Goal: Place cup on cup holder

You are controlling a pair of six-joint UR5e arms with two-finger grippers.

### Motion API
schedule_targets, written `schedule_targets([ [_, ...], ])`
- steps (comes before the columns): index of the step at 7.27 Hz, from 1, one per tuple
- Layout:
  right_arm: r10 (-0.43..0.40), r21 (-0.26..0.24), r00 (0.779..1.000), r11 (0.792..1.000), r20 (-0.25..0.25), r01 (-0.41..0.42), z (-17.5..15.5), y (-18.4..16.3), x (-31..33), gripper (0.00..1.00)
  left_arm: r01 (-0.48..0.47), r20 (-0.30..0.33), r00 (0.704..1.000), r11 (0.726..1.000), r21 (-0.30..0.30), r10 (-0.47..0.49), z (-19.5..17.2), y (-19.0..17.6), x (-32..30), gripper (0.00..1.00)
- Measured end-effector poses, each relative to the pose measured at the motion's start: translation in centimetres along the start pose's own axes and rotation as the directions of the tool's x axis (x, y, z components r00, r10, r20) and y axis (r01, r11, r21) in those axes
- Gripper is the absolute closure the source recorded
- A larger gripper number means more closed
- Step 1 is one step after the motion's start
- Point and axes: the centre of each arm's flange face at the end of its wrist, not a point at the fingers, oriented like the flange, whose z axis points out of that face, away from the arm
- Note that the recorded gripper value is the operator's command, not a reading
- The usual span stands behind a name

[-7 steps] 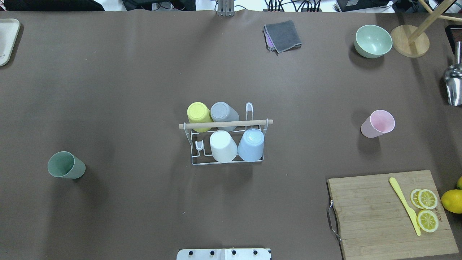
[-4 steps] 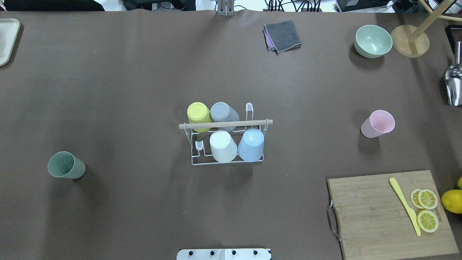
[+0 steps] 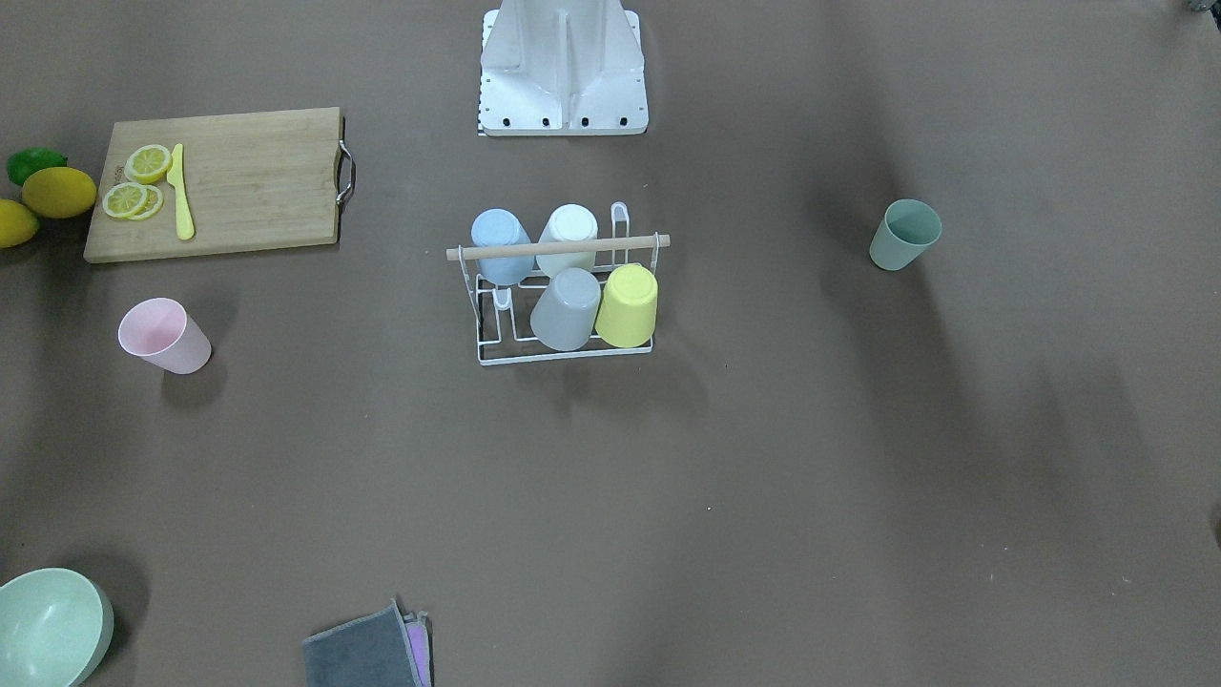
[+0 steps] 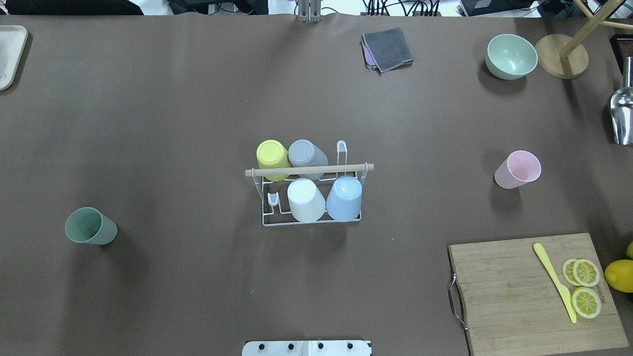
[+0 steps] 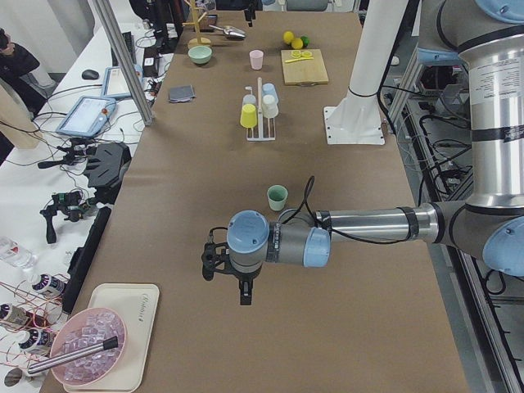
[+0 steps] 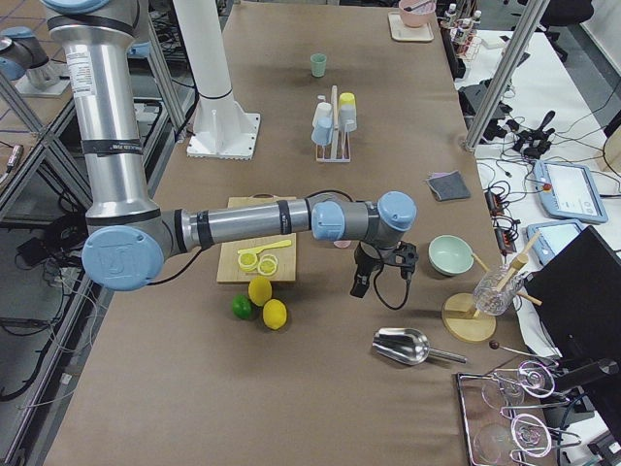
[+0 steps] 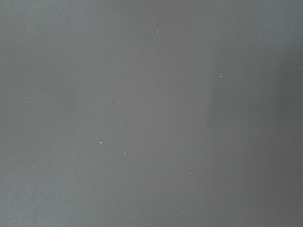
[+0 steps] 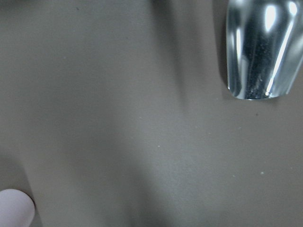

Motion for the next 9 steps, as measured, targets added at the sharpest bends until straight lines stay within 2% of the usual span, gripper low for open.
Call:
schedule_targets([
  [2,-0.003,-0.033,1.0,0.999,-0.007,0.002,0.2,-2.9,-3.2,0.0,-0.062,0.007,0.998,0.997,0.056,0.062,-2.1,-4.0,2.8,0.02],
  [4,-0.008,-0.079,1.0,0.997,-0.021,0.007,0.6,-4.5,-6.9,0.0,-0.091,0.091,0.992,0.993,0.073,0.084,-2.8,-6.3,3.7,0.02],
  [5,-0.008,-0.104,0.999,0.995,-0.031,0.005,0.4,-5.3,-9.2,0.0,-0.075,0.117,0.991,0.997,0.03,0.071,-2.2,-7.7,4.6,0.02],
  [7,-0.029,-0.151,0.998,0.988,-0.048,0.022,0.7,-5.8,-13.5,0.0,0.022,0.14,0.99,0.994,-0.104,-0.007,-1.3,-10.6,6.7,0.02],
  [9,-0.126,-0.201,0.991,0.973,-0.048,0.114,3.0,-5.1,-16.9,0.0,0.102,0.157,0.985,0.979,-0.178,-0.074,-1.8,-12.4,8.0,0.02],
])
